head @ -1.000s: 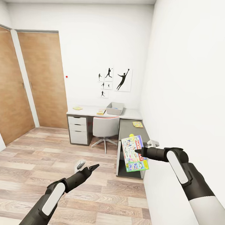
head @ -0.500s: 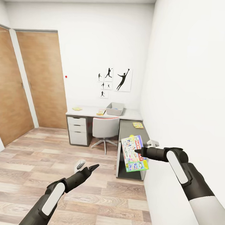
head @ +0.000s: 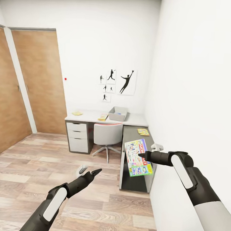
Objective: Put all the toys in the child's room - the three board games (two on the bed and one on the table), the two jigsaw puzzles on the table, and the tennis ball on the table - inside the toy box on the table in the child's room.
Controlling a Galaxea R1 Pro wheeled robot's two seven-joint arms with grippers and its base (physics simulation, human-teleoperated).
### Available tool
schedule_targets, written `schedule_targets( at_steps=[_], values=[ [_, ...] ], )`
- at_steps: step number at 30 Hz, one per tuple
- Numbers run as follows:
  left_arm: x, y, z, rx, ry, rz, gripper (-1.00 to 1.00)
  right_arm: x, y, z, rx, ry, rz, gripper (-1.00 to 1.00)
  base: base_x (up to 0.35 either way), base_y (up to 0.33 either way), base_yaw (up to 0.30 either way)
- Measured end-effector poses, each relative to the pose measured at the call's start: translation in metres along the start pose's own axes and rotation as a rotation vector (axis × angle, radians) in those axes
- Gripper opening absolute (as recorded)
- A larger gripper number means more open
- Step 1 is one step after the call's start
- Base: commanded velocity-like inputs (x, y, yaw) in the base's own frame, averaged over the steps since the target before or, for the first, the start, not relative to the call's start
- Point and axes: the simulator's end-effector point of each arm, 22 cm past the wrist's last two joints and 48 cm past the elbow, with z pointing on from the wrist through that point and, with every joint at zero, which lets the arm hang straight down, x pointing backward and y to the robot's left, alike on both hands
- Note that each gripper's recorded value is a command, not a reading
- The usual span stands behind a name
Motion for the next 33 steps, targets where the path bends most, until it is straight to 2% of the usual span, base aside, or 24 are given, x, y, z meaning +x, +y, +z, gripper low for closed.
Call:
schedule_targets(
  at_steps=[19, 33],
  values=[
    [0.0, 0.0, 0.0, 0.0, 0.0, 0.001, 1.0, -0.0002, -0.0008, -0.0004, 0.002, 0.0, 0.001, -1.0, 0.332, -0.002, -0.008],
    [0.0, -0.0001, 0.0001, 0.0, 0.0, 0.001, 1.0, -0.0036, 0.0032, -0.0029, -0.002, -0.009, -0.009, -1.0, 0.333, -0.095, -0.056]
  ],
)
